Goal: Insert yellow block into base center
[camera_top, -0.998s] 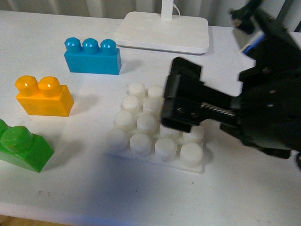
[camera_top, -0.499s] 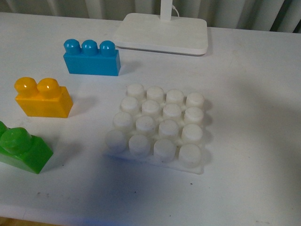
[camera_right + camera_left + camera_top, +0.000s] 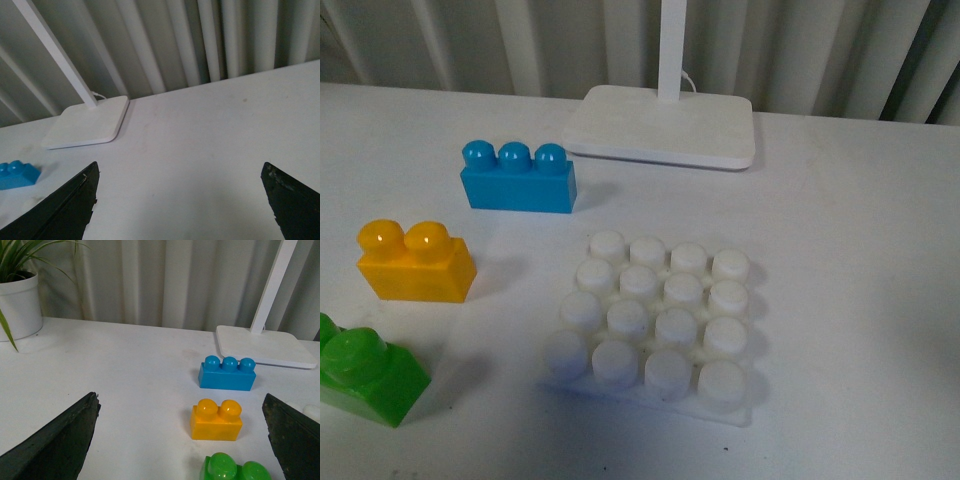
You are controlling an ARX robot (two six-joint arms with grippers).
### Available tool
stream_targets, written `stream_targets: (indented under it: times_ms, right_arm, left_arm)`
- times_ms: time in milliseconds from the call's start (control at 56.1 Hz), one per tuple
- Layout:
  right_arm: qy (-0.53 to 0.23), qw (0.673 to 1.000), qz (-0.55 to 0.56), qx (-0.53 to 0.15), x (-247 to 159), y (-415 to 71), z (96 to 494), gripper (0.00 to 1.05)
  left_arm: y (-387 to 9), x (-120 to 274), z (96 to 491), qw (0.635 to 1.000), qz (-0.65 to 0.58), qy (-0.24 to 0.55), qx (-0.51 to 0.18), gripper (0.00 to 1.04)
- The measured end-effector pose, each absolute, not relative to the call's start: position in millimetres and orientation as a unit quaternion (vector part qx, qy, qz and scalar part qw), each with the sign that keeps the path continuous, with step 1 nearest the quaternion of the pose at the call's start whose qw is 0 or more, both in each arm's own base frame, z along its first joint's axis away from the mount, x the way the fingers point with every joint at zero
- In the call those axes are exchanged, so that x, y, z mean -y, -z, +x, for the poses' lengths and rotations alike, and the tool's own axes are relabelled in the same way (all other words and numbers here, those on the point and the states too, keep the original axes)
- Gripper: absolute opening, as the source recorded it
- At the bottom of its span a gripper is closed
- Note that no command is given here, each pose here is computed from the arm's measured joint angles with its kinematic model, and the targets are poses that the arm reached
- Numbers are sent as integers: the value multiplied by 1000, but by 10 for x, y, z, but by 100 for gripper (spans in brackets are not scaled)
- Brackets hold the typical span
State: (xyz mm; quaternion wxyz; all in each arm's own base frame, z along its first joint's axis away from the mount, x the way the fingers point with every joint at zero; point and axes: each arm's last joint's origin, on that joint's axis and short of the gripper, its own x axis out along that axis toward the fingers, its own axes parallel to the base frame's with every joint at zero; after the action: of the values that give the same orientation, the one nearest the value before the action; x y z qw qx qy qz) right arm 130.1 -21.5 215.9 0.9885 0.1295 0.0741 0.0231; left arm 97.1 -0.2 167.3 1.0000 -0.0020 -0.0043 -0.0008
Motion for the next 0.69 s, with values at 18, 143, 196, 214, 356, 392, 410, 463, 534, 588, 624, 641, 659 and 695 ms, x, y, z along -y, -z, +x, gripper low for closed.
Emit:
stream_targets:
  times_ms: [18,143,196,214,356,392,410,463,534,588,624,641,659,695]
  right_arm:
    - [-14,992,113,-58,214,-2145,1302,91]
    - [6,999,33,-4,171,-2050,1254,67]
    - [4,1000,22,-1,149,-2020,1236,58]
    - [4,1000,18,0,142,-2009,1230,55]
    - [13,1000,7,-4,42,-1890,1187,25]
    - [5,1000,5,-4,17,-1873,1177,17]
    - [0,1000,5,-3,8,-1868,1172,14]
    - [-2,1000,3,-1,2,-1857,1160,5]
    - [2,1000,2,0,4,-1834,1143,1]
    - [2,1000,2,0,4,-1809,1130,1]
    - [2,1000,2,-1,4,-1794,1121,1]
    - [2,1000,2,-1,4,-1785,1116,1]
    - [1,1000,2,0,3,-1779,1111,1]
    - [1,1000,2,-1,3,-1771,1107,1]
  left_arm:
    - [-1673,2,971,1000,-2,1,4,98]
    - [-1673,2,971,1000,-2,1,4,98]
    - [-1673,2,971,1000,-2,1,4,98]
    - [-1673,2,971,1000,-2,1,4,98]
    - [-1673,2,971,1000,-2,1,4,98]
    - [-1673,2,971,1000,-2,1,4,98]
    - [-1673,2,971,1000,-2,1,4,98]
    - [-1673,2,971,1000,-2,1,4,98]
    - [-1673,2,971,1000,-2,1,4,98]
    - [-1673,2,971,1000,-2,1,4,98]
    - [-1673,2,971,1000,-2,1,4,98]
    - [-1673,2,971,1000,-2,1,4,98]
    - [-1673,2,971,1000,-2,1,4,98]
    - [-1673,2,971,1000,-2,1,4,98]
